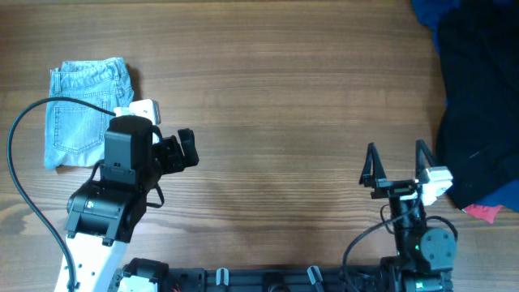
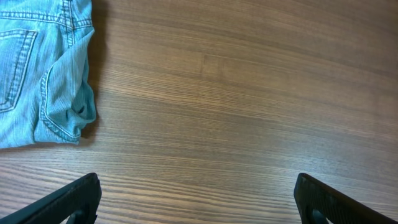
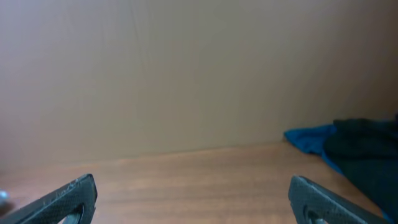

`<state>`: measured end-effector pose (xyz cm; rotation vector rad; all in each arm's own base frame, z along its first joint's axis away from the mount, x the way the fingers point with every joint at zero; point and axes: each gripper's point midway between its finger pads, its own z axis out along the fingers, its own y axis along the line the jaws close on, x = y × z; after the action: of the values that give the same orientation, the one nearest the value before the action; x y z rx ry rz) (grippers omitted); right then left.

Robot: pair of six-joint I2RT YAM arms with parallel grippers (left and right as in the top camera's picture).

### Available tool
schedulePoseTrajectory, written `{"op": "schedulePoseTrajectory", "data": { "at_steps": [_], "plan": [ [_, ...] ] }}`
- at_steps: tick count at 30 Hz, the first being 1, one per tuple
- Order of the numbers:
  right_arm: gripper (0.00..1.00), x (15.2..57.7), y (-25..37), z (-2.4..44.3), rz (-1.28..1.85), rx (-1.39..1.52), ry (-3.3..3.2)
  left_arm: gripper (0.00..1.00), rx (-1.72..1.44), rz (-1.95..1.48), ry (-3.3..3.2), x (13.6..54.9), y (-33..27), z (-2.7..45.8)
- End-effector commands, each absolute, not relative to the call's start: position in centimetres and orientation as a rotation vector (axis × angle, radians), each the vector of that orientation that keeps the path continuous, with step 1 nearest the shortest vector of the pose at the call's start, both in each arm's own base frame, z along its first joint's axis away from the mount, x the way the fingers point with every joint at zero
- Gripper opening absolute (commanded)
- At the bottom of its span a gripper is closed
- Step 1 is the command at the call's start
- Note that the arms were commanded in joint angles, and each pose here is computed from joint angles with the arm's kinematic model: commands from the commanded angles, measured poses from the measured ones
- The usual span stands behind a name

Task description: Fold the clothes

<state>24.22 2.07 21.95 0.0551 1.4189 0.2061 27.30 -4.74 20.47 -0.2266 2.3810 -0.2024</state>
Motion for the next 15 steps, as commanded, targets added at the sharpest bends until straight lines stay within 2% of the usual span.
{"op": "schedulePoseTrajectory", "data": {
  "at_steps": [1, 15],
  "plan": [
    [1.0, 24.6, 1.93, 17.88, 0.147, 0.023, 1.556, 1.0, -0.217, -0.174, 2.382, 27.33, -4.43, 20.26],
    [1.0, 24.64, 2.35, 17.34, 0.164, 0.005, 1.58, 0.99, -0.217, -0.174, 2.382, 27.33, -4.43, 20.26]
  ]
}}
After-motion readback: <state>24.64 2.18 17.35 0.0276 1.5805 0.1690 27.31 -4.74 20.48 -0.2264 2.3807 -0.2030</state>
